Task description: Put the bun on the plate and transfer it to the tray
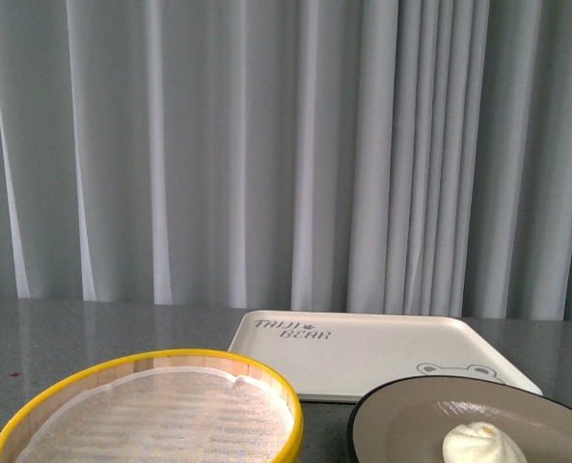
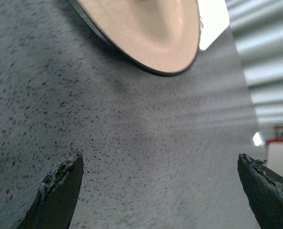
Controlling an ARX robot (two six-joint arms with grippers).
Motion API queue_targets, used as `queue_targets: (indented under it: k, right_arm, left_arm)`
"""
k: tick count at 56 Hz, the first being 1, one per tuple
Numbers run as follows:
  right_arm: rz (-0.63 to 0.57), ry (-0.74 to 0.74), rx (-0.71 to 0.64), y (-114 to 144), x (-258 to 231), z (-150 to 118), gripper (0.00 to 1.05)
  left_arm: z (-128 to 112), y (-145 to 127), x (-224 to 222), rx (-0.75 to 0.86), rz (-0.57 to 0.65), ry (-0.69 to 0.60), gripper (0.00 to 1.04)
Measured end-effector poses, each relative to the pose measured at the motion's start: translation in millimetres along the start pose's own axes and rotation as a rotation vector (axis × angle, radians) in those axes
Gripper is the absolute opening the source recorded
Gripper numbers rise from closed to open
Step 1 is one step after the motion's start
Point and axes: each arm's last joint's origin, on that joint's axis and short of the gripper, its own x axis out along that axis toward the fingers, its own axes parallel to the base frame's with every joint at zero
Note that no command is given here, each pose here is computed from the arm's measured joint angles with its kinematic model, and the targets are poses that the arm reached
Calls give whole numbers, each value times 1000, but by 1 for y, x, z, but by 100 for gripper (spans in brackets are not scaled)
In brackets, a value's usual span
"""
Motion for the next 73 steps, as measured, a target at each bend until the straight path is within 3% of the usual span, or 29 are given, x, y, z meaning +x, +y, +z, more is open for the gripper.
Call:
queue_targets:
  k: [9, 19, 57, 68, 73]
  right_arm:
    - [-6, -116, -318, -3, 25, 19, 96]
    - [106, -207, -448, 8, 54, 36, 96]
    - [105, -269, -526, 9, 103, 66, 95]
    - [111, -267, -515, 11, 106, 66, 66]
    - [129, -267, -498, 13, 105, 66, 46]
  left_arm:
    - [0, 0, 0, 0, 0, 0, 98]
    - [0, 0, 0, 0, 0, 0, 98]
    - [0, 0, 0, 0, 0, 0, 98]
    - [0, 0, 0, 0, 0, 0, 98]
    - [0, 0, 0, 0, 0, 0, 98]
